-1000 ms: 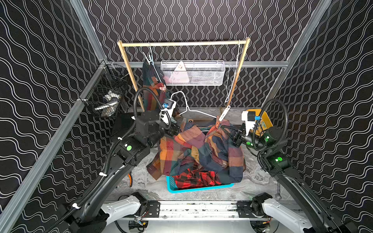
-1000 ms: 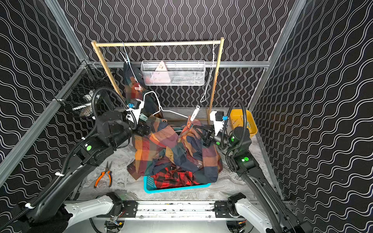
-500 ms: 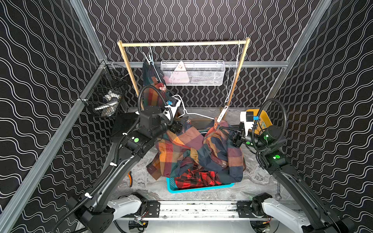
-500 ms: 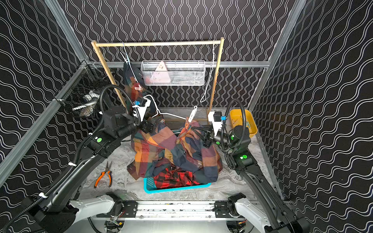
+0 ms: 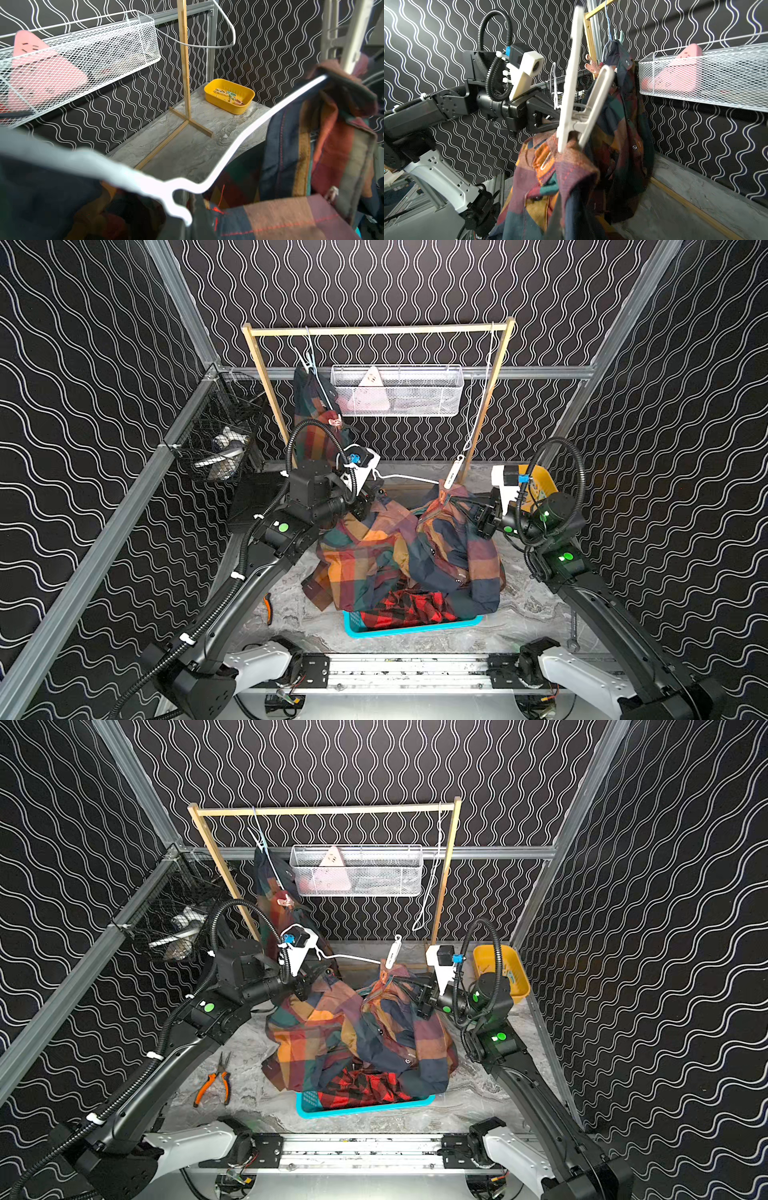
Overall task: Remove the clothespins securing long-sleeve shirts to the hanger
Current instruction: Adjust the hanger.
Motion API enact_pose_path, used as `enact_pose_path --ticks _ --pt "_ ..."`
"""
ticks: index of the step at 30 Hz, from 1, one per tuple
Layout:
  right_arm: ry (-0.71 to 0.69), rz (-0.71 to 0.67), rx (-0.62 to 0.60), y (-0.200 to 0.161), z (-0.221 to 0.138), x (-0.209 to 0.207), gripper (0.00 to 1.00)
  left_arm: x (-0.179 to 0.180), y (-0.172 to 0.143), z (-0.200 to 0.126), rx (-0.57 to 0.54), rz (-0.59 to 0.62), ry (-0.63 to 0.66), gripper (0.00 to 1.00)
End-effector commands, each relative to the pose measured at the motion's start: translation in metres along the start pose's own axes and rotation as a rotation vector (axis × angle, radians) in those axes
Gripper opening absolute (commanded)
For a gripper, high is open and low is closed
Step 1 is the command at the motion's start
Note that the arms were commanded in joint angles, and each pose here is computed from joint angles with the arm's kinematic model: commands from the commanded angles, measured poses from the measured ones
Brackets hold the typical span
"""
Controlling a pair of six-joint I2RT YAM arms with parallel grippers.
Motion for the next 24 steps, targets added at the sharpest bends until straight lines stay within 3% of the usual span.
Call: enact_pose_path --ticks 1,6,8,10,16,24 --pt "-0.017 0.028 0.048 -0.008 0.004 -0.008 0.0 0.012 0.014 -0.002 -0.07 0.029 0.07 0.0" --pt "-0.09 0.136 0.097 -0.024 0.004 -0.041 0.1 0.021 0.003 0.003 -0.064 0.071 0.13 0.0" --pt "-0.091 0.18 0.092 -0.028 -0.001 -0.053 0.3 0.022 -0.003 0.005 -0.071 0.098 0.145 0.0" --pt "-0.092 0.209 0.057 -0.029 -0.009 -0.062 0.42 0.024 -0.01 0.008 -0.073 0.121 0.165 0.0" --pt "-0.091 0.138 0.061 -0.017 -0.026 -0.05 0.53 0.029 -0.018 0.01 -0.059 0.187 0.205 0.0" --pt "0.02 -0.009 0.066 0.016 -0.023 -0.022 0.65 0.006 -0.016 0.005 -0.127 0.251 0.103 0.0"
Point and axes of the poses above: each gripper's point midway between its finger pads, its own z axis out along the fingers, its own x axis along the line the jaws close on, y = z × x, the point moved 1 cm from there along -z, back along the fingers, and after that the axes turned 7 degrees about z, right-handed, at the moved point
